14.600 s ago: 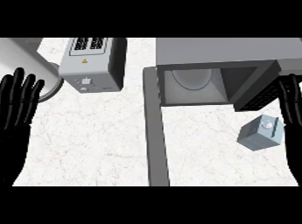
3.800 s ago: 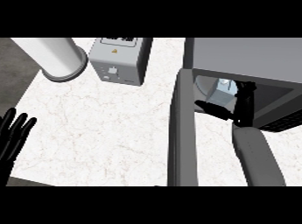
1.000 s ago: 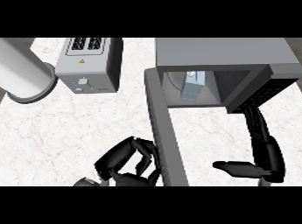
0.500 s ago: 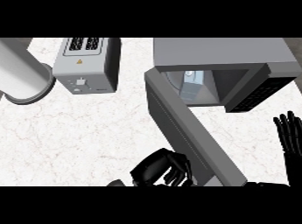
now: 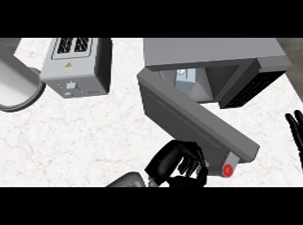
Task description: Pick up the milk, place it into the microwave and close the microwave
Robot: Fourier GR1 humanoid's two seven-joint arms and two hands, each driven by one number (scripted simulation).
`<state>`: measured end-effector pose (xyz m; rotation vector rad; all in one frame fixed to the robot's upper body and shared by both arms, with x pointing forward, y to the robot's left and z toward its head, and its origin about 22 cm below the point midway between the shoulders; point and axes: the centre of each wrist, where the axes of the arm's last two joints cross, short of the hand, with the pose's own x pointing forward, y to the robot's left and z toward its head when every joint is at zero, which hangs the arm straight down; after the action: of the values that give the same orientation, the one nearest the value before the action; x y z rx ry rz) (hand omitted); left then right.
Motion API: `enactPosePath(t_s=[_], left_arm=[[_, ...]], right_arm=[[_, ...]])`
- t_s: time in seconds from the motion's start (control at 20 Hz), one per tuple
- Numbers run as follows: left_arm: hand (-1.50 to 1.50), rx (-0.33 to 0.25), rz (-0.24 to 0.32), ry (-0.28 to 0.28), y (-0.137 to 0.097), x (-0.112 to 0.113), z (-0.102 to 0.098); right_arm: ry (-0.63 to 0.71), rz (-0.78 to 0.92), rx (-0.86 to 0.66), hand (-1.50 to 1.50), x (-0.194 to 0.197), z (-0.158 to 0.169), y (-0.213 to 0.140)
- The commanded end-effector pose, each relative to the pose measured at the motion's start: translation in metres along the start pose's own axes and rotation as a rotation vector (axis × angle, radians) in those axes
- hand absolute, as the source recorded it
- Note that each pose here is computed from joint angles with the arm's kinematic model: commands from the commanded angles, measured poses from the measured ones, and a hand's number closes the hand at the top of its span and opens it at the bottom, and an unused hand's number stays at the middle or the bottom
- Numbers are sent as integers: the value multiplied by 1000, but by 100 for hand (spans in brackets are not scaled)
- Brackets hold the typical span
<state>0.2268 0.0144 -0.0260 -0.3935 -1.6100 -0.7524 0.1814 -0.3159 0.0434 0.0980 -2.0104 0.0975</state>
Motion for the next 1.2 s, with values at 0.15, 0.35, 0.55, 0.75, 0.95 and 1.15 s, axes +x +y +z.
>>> enactPosePath(t_s=[0.15, 0.35, 0.55, 0.75, 0.95, 1.15], left_arm=[[150, 145, 38, -95, 7, 23, -26], [150, 187, 47, -114, 14, 26, -37], [150, 256, 48, -106, 32, 35, -57], [150, 312, 59, -79, 45, 43, -72], [150, 369, 97, -60, 57, 47, -81], [150, 461, 187, -127, 74, 60, -90]], right_arm=[[-69, -66, 142, -150, 24, -21, -1], [-43, -85, 226, -150, 28, -19, 5], [-79, -92, 273, -150, 39, -28, 0], [-78, -137, 310, -150, 43, -32, 7], [-109, -153, 316, -150, 49, -39, 5], [-100, -172, 332, -150, 52, -39, 5]])
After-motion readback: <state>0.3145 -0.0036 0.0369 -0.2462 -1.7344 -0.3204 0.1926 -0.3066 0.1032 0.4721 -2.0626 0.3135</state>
